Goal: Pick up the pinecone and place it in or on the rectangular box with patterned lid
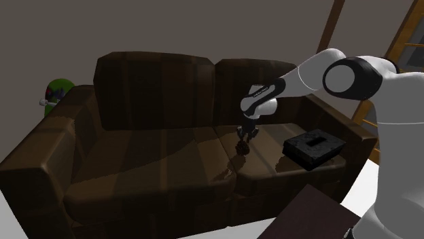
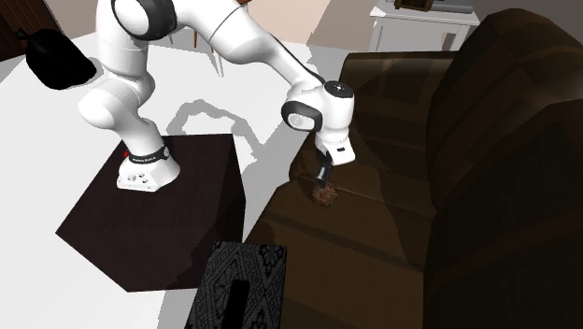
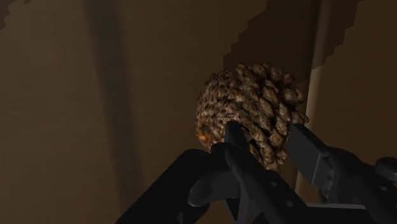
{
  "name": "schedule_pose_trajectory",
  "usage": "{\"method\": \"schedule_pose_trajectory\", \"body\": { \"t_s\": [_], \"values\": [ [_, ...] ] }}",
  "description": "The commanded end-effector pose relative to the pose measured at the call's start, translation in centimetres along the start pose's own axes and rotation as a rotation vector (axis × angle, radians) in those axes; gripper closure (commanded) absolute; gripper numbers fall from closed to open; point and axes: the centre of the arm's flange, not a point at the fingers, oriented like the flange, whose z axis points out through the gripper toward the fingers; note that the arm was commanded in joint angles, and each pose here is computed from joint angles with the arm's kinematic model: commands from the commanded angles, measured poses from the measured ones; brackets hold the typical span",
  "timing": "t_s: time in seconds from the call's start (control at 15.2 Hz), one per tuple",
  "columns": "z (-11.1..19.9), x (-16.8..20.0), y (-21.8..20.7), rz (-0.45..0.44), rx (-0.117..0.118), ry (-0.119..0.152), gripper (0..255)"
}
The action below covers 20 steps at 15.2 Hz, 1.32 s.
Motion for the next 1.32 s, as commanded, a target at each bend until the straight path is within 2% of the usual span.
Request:
{"method": "schedule_pose_trajectory", "body": {
  "t_s": [0.0, 0.26, 0.33, 0.4, 0.53, 0.59, 1.06, 1.25],
  "values": [
    [-0.6, -0.2, 0.0, 0.001, -0.003, -0.008, 255],
    [-2.7, -0.2, -0.1, 0.001, -0.003, -0.008, 255],
    [-2.1, -0.2, 0.0, 0.001, -0.002, -0.007, 255],
    [-2.1, -0.2, 0.0, 0.001, -0.002, -0.007, 0],
    [-2.2, -7.2, -2.5, -0.239, -0.140, 0.293, 0],
    [-1.7, -9.7, -2.9, -0.322, -0.187, 0.396, 0],
    [1.6, -8.2, -2.4, -0.322, -0.187, 0.396, 0],
    [1.9, -8.1, -2.4, -0.322, -0.187, 0.396, 0]
  ]
}}
